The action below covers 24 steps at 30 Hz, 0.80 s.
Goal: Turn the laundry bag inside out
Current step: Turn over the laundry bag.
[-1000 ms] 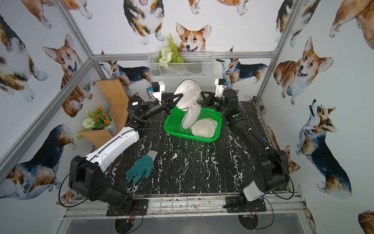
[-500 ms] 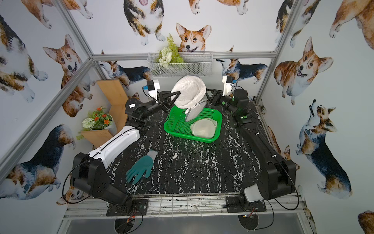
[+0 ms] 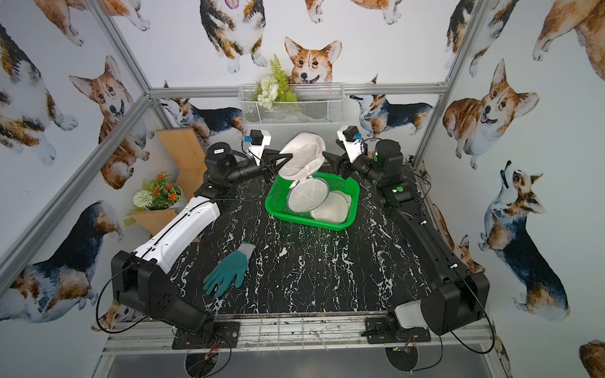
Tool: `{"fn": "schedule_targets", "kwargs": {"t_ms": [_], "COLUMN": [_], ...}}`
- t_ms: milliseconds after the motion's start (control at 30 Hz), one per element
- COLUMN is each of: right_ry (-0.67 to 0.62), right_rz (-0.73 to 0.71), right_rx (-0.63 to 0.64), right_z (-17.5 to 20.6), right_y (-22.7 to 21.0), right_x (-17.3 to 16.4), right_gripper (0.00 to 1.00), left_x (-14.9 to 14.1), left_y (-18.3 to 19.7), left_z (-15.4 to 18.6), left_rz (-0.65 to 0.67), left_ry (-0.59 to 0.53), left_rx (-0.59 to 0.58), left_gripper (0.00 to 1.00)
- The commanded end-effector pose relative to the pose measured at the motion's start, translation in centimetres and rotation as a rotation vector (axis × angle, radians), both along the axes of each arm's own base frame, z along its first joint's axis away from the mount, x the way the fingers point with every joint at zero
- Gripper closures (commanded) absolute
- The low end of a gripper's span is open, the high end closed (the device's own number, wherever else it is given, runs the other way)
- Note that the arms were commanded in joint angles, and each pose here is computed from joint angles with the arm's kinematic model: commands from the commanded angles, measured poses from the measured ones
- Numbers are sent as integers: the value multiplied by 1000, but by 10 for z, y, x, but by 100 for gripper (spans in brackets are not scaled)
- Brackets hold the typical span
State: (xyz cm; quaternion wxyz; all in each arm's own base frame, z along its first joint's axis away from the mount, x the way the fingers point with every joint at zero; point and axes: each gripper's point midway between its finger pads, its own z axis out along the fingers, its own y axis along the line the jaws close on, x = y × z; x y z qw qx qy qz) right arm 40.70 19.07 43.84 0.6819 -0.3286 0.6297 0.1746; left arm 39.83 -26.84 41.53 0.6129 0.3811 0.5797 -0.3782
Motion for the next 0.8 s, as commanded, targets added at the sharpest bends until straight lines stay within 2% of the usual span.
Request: {"fn": "schedule_targets", "kwargs": {"t_ms": [0,67,200,267,500,767], "right_ry": [-100,-99,-124,-119,-93,-101], "right_rz": [-16,3,46,78,139,181], "right_rx": [-148,-163,-189,-181,-157,-132], "right_z": [1,0,0,-1,-28,-29], "right_y": [8,14,26,30,34,52], "right_x": [7,13,14,10,-16,-9], "right_gripper": [36,42,61,65,74,70], "left_x": [-4,-6,-6,-4,1,-4], "left_y": [1,1,1,3,4,1], "left_z": [-11,-9,-7,-5,0,-1], "left_rz": [-16,-26,-21,-5,21,-15], "left_ry": [4,4,5,4,14,12], "left_rx": [67,67,68,69,53,70], "left_gripper": [100,100,100,100,100,100]}}
